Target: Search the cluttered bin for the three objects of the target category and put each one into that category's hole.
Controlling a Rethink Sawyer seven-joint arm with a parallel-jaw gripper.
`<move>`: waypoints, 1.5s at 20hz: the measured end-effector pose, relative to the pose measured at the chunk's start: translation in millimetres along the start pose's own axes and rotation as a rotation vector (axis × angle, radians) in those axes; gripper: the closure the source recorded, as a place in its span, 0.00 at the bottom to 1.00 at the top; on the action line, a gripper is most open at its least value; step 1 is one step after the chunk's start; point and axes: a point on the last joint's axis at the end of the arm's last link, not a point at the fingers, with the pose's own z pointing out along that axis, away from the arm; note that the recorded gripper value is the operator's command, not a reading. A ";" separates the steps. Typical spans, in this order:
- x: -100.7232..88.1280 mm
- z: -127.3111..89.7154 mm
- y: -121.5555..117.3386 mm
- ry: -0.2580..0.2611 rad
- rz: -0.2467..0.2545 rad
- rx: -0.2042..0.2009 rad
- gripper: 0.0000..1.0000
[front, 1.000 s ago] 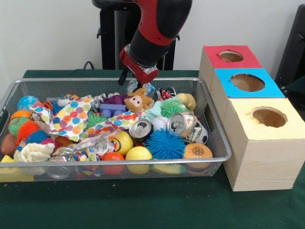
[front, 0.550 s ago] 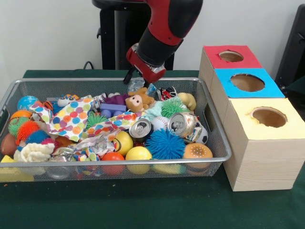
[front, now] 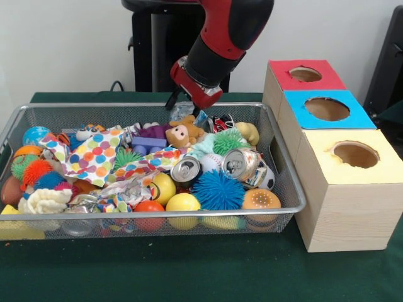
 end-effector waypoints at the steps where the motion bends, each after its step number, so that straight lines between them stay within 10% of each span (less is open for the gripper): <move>1: 0.1 0.1 0.1 -0.001 0.001 0.001 0.00; 2: -0.8 0.0 -0.2 0.000 0.007 0.000 1.00; 21: 4.1 -11.8 2.8 -0.027 -0.002 0.013 1.00; 30: -3.6 -58.0 -23.2 0.100 0.036 0.031 1.00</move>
